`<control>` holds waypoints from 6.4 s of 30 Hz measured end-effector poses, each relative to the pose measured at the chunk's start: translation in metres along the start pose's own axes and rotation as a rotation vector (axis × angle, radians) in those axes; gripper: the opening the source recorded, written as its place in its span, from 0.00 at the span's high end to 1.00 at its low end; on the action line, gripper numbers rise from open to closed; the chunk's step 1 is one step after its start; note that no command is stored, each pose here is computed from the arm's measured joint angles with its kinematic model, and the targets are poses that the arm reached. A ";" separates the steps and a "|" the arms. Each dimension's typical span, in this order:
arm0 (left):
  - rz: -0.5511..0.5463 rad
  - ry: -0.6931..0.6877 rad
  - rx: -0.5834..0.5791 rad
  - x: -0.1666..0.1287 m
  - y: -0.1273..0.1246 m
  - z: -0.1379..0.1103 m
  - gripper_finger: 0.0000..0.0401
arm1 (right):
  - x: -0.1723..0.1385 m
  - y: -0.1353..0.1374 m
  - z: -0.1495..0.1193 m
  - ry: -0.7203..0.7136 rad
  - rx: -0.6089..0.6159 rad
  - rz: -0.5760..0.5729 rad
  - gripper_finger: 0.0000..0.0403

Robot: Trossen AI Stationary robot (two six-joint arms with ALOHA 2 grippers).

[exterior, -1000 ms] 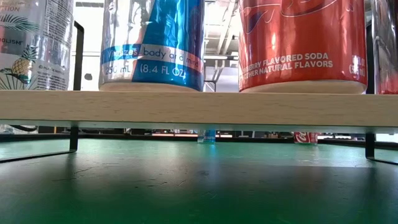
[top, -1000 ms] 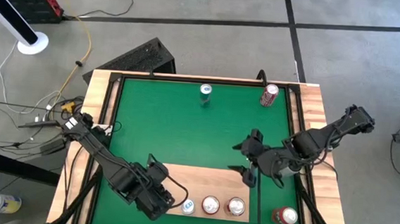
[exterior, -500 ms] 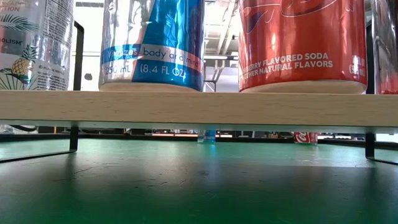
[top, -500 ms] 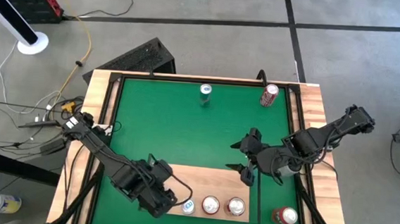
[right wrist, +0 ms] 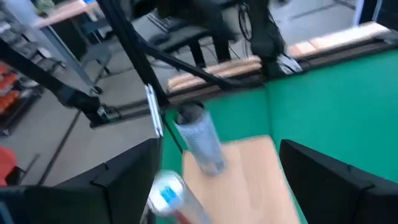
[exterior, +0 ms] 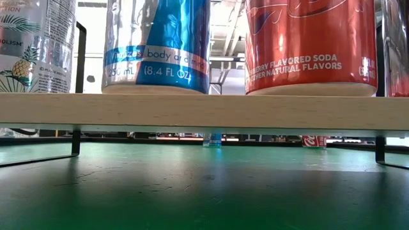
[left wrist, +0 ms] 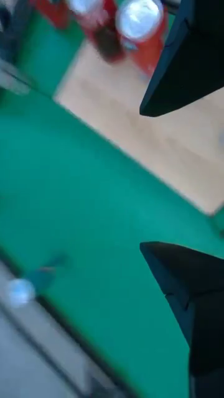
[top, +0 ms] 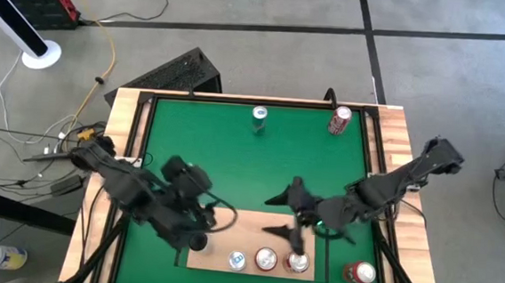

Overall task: Place canned beverage on shelf
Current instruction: Put the top white soda can on the shelf, then put the red soda can on the shelf aligned with the other red soda can

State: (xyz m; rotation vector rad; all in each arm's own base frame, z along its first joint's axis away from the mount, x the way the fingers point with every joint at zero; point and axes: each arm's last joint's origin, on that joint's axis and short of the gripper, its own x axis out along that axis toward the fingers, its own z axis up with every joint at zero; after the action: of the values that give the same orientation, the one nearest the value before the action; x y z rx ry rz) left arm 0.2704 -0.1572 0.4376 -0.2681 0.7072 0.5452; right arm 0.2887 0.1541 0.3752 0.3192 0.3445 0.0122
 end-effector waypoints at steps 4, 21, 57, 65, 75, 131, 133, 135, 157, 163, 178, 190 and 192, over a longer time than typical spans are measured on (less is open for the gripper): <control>-0.030 -0.129 0.057 -0.037 0.027 0.004 0.18 | 0.040 0.021 0.001 0.010 -0.035 -0.026 0.11; -0.197 -0.287 -0.003 -0.040 0.117 -0.096 0.18 | 0.168 0.073 -0.002 0.000 -0.193 -0.258 0.11; -0.330 -0.323 -0.125 -0.023 0.126 -0.116 0.18 | 0.218 0.048 -0.041 0.213 -0.233 -0.150 0.11; -0.332 -0.321 -0.126 -0.023 0.126 -0.116 0.18 | 0.220 0.048 -0.044 0.219 -0.214 -0.150 0.14; -0.332 -0.320 -0.126 -0.023 0.126 -0.116 0.18 | 0.219 0.049 -0.044 0.228 -0.208 -0.129 0.24; -0.347 -0.308 -0.133 -0.024 0.125 -0.116 0.18 | 0.202 0.054 -0.035 0.348 -0.239 0.036 0.10; -0.346 -0.309 -0.132 -0.024 0.125 -0.116 0.18 | 0.193 0.054 -0.026 0.342 -0.234 0.037 0.10; -0.346 -0.309 -0.131 -0.024 0.125 -0.116 0.18 | 0.190 0.053 -0.019 0.320 -0.221 0.042 0.10; -0.362 -0.278 -0.103 -0.023 0.125 -0.117 0.18 | -0.009 0.031 0.039 0.594 -0.111 -0.353 0.11; -0.343 -0.272 -0.068 -0.020 0.119 -0.120 0.18 | -0.041 0.044 0.025 0.655 0.002 -0.295 0.11; -0.303 -0.278 -0.024 -0.013 0.115 -0.119 0.18 | -0.140 0.096 -0.062 0.895 0.450 -0.389 0.11; -0.281 -0.231 -0.009 0.002 0.118 -0.104 0.18 | -0.137 0.085 -0.128 0.962 0.410 -0.635 0.11; -0.285 -0.227 -0.013 0.004 0.118 -0.101 0.18 | -0.134 0.081 -0.125 0.912 0.404 -0.635 0.11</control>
State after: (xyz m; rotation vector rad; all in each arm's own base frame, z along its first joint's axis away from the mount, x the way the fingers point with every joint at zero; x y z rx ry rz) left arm 0.1526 -0.0992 0.3546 -0.3082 0.4353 0.3020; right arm 0.1243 0.2600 0.3328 0.5844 1.3523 -0.5568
